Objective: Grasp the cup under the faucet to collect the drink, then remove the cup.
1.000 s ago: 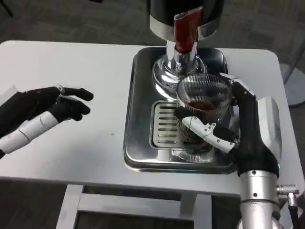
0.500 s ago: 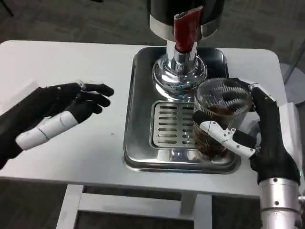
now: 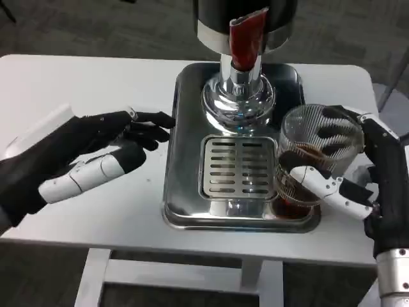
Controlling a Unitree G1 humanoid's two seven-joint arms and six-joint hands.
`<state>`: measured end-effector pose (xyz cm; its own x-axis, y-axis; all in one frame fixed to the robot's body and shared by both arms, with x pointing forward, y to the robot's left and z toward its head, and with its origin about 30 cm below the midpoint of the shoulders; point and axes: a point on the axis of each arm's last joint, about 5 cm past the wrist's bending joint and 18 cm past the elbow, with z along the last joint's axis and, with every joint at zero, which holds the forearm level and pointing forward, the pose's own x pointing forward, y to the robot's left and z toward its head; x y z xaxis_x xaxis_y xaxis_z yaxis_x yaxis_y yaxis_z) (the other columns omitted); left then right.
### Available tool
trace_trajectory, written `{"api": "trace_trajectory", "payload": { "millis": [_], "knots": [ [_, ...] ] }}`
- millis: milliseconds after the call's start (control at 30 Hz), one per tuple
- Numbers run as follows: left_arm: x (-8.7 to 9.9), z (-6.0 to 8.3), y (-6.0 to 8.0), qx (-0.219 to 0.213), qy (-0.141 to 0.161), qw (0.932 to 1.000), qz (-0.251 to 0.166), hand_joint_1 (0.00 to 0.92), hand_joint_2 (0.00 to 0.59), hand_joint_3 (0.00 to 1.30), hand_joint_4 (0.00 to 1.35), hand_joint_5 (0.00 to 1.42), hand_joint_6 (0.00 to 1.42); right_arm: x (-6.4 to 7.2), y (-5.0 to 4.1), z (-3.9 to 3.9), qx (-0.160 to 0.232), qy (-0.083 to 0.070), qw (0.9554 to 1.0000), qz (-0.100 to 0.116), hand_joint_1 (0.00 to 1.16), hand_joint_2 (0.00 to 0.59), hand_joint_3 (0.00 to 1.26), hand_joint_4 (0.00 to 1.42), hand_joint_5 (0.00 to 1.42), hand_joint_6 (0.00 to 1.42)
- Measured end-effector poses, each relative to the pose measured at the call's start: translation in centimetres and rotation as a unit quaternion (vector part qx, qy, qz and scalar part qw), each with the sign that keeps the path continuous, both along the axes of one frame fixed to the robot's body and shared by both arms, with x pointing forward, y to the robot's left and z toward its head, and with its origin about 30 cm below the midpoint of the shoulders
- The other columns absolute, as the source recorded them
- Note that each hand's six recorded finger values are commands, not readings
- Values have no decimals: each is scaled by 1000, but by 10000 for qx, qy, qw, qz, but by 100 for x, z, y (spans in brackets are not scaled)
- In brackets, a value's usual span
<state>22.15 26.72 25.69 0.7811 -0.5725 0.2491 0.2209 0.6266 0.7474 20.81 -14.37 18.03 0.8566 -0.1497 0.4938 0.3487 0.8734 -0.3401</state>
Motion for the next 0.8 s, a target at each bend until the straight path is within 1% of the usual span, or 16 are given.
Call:
{"api": "trace_trajectory", "payload": {
  "millis": [133,200,300,333,467,567,700,800],
  "knots": [
    [-12,6,-13,24,-23,10000,-36,0,71,300,297,321,334,-47,-26,26,46,-46,10000,13,850,198,977,1152,1405,1424],
    [-33,8,-24,62,-32,9999,-75,0,63,299,295,317,334,-87,-39,45,43,-58,10000,37,851,199,977,1153,1407,1424],
    [-68,12,-36,129,-46,9998,-127,0,61,288,284,313,334,-127,-48,62,59,-42,9999,94,851,200,980,1154,1408,1424],
    [-82,19,-35,155,-63,9998,-135,0,54,287,275,305,330,-137,-51,64,61,-35,9999,111,848,210,983,1154,1409,1424],
    [-173,69,-51,380,-169,9988,-242,0,58,280,257,282,314,-201,-82,83,61,5,9999,146,846,211,984,1154,1409,1424],
    [-212,97,-55,489,-228,9981,-296,0,48,278,254,267,312,-231,-90,118,47,-48,9998,186,845,216,995,1154,1409,1424],
    [-257,150,-64,637,-357,9967,-351,0,46,265,225,231,302,-277,-100,154,78,-69,9996,258,844,216,995,1154,1409,1424],
    [-287,172,-83,737,-448,9954,-429,0,47,264,209,215,297,-326,-114,171,54,-48,9995,301,844,216,995,1154,1409,1424]
  ]
}}
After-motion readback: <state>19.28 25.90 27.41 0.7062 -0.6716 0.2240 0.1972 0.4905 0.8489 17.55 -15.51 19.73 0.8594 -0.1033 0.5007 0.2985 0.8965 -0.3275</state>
